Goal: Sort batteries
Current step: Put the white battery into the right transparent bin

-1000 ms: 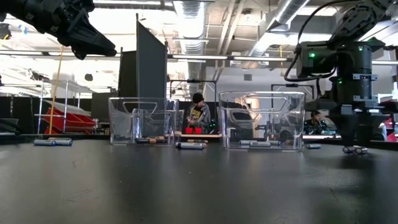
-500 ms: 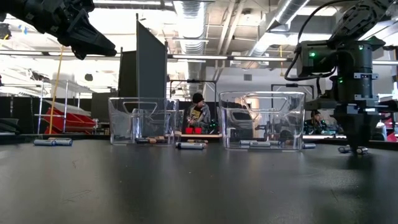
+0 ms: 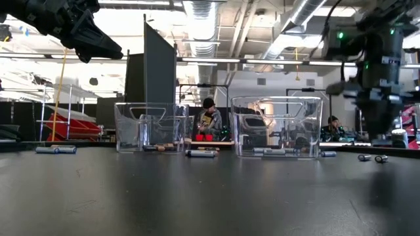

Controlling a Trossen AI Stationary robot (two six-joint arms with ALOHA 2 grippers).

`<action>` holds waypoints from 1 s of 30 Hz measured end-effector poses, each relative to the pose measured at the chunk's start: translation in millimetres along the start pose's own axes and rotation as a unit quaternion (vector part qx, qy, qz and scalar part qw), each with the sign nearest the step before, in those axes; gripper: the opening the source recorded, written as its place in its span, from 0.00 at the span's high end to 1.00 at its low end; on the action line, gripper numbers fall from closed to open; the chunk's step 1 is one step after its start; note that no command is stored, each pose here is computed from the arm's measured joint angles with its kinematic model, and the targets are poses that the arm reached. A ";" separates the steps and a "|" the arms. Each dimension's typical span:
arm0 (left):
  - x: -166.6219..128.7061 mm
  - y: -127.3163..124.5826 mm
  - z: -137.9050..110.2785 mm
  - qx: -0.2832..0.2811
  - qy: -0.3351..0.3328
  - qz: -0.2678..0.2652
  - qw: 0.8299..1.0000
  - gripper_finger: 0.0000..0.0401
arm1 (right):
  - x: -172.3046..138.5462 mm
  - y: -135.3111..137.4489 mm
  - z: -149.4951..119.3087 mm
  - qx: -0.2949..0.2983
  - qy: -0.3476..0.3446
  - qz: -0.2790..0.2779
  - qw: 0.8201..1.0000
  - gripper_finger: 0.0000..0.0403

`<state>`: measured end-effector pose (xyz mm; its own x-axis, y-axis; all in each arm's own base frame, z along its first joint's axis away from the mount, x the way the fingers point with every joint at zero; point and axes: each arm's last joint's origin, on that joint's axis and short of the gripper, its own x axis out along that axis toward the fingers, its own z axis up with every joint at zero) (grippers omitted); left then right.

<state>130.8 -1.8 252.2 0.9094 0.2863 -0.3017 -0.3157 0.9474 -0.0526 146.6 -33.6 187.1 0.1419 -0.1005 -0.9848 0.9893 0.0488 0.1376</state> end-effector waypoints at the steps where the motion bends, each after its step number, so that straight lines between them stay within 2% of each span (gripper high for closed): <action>1: 0.0 0.0 0.0 0.000 0.000 0.000 1.000 0.70 | -6.5 -0.3 0.8 0.000 -0.008 0.005 1.000 0.91; 8: 0.0 0.0 0.0 -0.002 0.000 0.000 1.000 0.70 | -64.0 8.5 12.0 -0.027 -0.118 0.086 0.989 0.92; 14: 0.0 0.0 0.0 -0.009 0.000 0.000 1.000 0.70 | -114.6 34.5 33.7 -0.080 -0.215 0.163 0.960 0.92; 18: 0.0 0.0 0.0 -0.018 0.000 0.000 1.000 0.70 | -135.6 60.5 54.8 -0.126 -0.252 0.170 0.944 0.92; 23: 0.0 0.0 -0.1 -0.021 0.000 0.000 1.000 0.70 | -137.7 104.0 84.5 -0.216 -0.229 0.150 0.937 0.92; 30: 0.0 0.0 -0.1 -0.025 0.000 0.000 1.000 0.70 | -100.8 158.8 120.0 -0.336 -0.142 0.112 0.924 0.92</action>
<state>130.8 -1.8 252.1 0.9092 0.2861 -0.3026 -0.3287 0.9391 -0.0998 293.4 -134.9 320.9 0.4380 -0.2654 -0.8589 0.7027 0.6970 0.1430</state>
